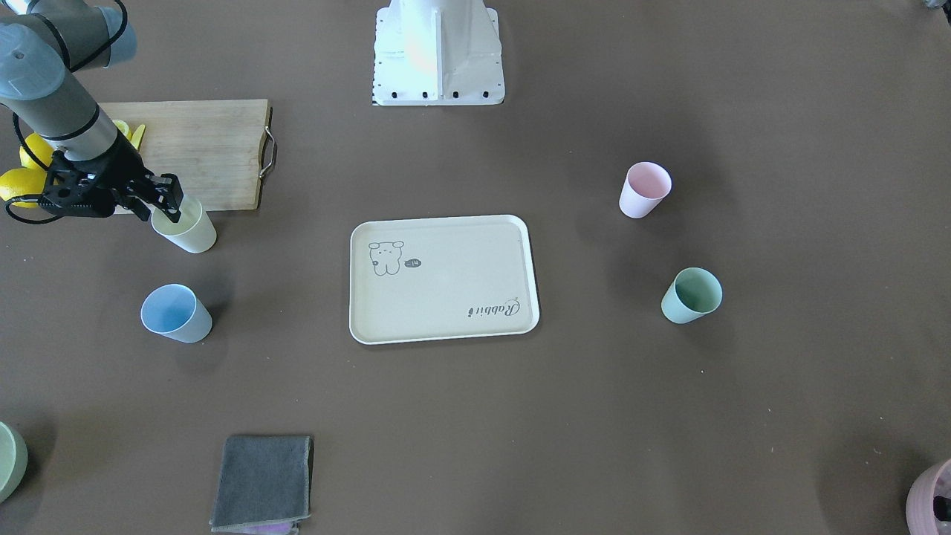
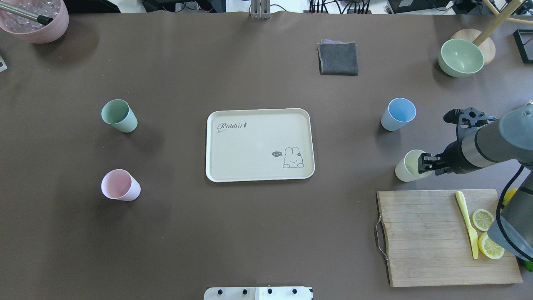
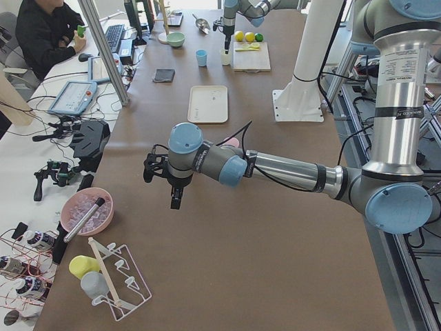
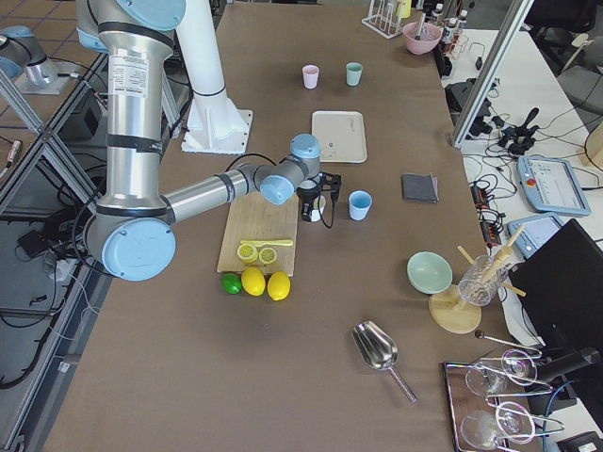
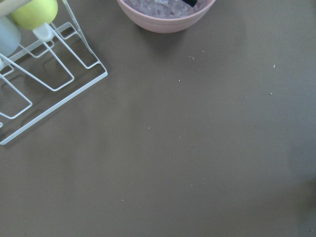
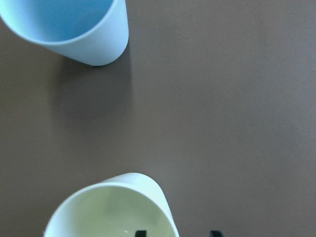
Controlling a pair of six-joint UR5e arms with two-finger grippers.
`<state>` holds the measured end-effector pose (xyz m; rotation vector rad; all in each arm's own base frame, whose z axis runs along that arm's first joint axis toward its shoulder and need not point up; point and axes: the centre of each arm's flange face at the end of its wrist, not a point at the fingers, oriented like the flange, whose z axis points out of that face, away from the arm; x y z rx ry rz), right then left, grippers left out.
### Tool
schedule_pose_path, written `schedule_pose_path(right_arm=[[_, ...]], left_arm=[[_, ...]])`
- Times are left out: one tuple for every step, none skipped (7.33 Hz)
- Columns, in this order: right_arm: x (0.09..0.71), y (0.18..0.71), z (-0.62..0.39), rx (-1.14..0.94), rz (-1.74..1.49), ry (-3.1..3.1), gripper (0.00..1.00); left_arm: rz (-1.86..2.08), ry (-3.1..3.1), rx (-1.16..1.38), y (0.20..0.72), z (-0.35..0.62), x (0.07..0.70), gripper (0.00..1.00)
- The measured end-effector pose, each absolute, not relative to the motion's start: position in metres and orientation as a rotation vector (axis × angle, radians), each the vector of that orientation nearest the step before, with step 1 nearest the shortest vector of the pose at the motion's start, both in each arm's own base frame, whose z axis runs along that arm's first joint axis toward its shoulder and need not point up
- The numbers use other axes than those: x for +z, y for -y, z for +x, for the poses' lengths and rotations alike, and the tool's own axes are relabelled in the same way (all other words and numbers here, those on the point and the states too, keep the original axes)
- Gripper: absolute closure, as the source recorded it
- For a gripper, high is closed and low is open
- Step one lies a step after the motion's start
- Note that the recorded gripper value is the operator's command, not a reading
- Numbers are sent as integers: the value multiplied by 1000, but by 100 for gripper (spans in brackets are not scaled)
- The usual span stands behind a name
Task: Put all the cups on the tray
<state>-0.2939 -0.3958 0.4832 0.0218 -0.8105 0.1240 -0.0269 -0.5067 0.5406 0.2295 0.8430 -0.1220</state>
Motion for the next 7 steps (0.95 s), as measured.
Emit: schedule_pose_path(right_arm=[[476, 397, -299, 116, 25, 822, 100], [466, 400, -302, 110, 23, 842, 100], [449, 408, -299, 111, 13, 873, 100], [423, 424, -294, 125, 0, 905, 100], [386, 443, -297, 139, -10, 922, 100], [344, 457, -310, 156, -25, 927, 100], [308, 462, -330, 179, -43, 927, 100]], left_arm=[[231, -845, -120, 507, -27, 539, 2], [235, -849, -118, 509, -27, 536, 2], [239, -851, -116, 510, -26, 534, 2], [243, -852, -114, 512, -26, 531, 3], [250, -853, -115, 516, -26, 525, 3], [253, -860, -120, 520, -20, 516, 3], [239, -873, -124, 522, -1, 504, 3]])
